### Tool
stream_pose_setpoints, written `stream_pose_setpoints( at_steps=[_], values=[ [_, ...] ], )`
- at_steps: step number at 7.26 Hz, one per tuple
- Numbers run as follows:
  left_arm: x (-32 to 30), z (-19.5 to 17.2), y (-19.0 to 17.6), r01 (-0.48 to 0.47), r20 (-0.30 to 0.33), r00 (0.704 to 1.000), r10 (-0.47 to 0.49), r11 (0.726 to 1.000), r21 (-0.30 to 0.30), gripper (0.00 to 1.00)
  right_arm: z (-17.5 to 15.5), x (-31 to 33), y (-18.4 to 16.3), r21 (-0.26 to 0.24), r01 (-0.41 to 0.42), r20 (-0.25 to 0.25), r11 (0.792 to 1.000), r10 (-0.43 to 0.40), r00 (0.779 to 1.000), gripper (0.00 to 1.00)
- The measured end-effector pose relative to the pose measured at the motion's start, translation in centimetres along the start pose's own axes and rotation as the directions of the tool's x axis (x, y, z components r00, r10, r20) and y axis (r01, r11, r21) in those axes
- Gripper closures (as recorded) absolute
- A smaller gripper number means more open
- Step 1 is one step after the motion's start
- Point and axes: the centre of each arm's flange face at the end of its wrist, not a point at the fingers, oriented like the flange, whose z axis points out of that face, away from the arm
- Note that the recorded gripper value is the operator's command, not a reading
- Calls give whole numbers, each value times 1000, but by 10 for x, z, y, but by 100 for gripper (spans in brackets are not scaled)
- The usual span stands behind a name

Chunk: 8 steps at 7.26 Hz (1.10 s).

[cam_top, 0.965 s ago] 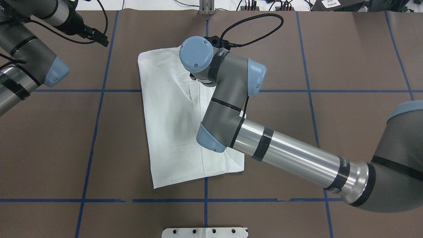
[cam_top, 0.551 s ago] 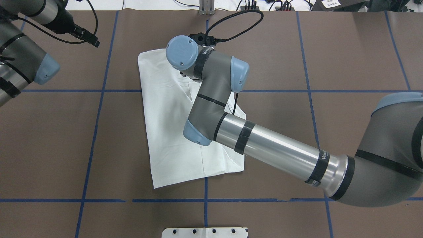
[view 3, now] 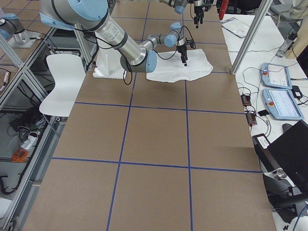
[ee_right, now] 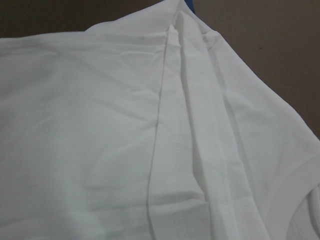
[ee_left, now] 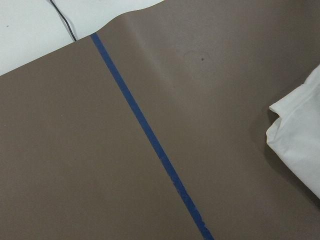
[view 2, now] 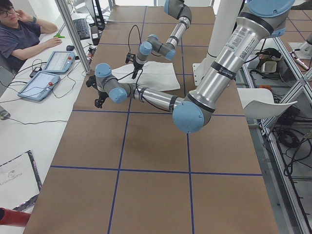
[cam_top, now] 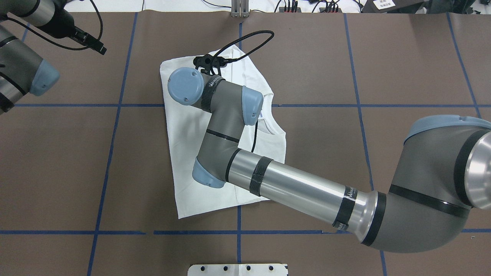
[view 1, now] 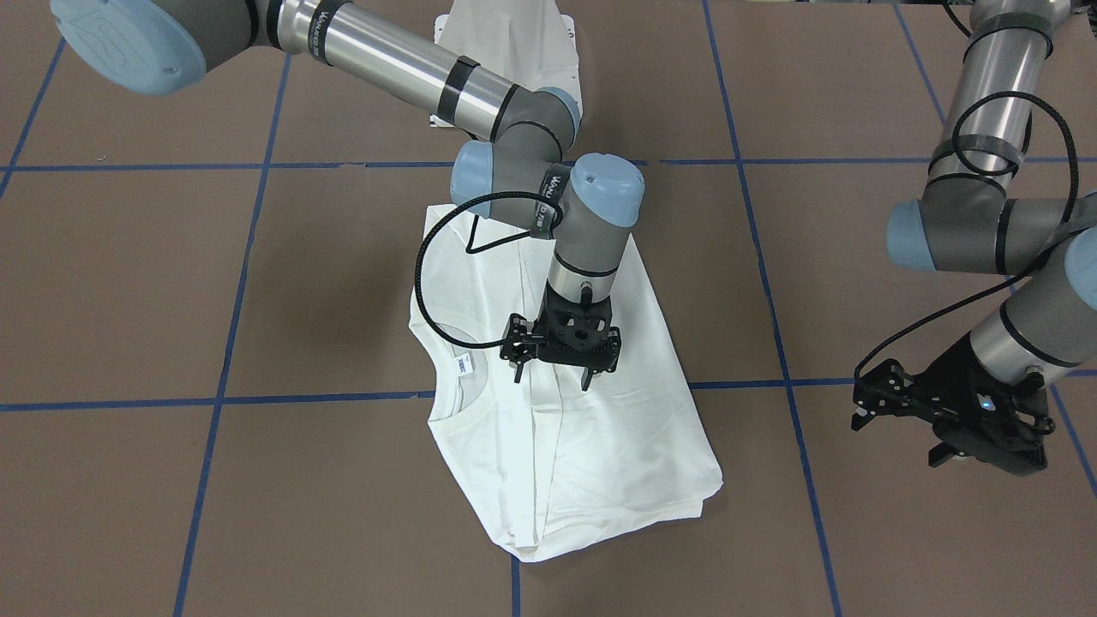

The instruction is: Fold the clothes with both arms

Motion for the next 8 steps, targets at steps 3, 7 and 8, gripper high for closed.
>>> stream_pose_setpoints(
  at_steps=[3,7,8],
  values=[
    [1,0,0,3,-2,1000,-3,1000,1,0,-4,-1,3,-38,141,-80,989,-144,986,0],
    [1,0,0,5,-2,1000,-5,1000,5,0,-1,8,-9,-36,172,-93,984,-174,980,0],
    [1,0,1,6,-2,1000,-6,1000,6,0,1,8,-7,-40,172,-93,984,-175,980,0]
  ],
)
